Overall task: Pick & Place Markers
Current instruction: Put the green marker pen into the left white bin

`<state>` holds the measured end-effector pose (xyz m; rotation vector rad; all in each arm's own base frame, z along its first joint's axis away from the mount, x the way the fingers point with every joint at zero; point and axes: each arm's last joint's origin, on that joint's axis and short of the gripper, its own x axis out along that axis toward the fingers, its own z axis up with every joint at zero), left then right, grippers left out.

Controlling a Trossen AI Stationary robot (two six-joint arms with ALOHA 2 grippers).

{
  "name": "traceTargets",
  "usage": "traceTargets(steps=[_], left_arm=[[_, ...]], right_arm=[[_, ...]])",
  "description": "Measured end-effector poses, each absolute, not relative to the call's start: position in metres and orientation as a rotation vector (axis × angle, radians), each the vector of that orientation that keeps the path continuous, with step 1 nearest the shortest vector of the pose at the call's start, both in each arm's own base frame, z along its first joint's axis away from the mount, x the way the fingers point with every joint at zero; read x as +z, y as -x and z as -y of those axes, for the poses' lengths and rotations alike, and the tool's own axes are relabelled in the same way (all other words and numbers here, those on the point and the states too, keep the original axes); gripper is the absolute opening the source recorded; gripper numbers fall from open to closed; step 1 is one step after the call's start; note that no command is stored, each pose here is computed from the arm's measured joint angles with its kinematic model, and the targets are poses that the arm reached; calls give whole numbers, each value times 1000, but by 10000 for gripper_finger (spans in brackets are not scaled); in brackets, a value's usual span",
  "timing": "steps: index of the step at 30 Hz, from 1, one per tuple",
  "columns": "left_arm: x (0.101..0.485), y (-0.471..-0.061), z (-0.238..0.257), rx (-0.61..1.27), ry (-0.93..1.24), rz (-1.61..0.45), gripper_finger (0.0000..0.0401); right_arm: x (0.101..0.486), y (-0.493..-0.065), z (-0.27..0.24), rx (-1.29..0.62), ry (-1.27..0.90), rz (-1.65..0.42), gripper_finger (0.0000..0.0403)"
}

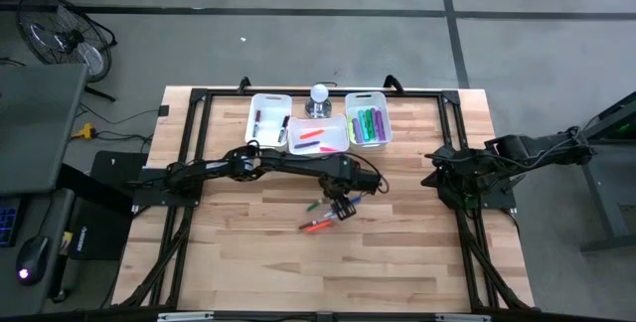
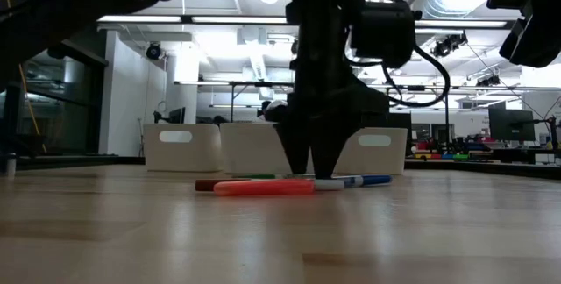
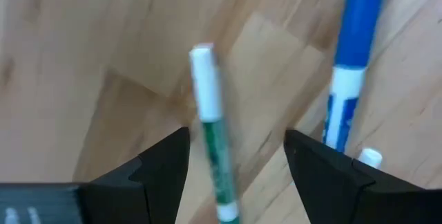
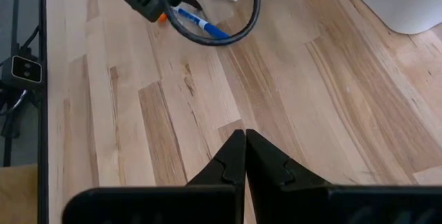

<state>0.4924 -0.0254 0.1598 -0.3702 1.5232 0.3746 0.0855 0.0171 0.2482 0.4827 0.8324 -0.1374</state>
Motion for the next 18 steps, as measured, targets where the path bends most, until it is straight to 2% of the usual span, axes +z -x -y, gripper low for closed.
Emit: traceTargets(steps=[18], left_arm=[[158, -493, 19, 374, 405, -1528, 237]], right_arm=[[248, -85, -17, -135, -483, -837, 0]])
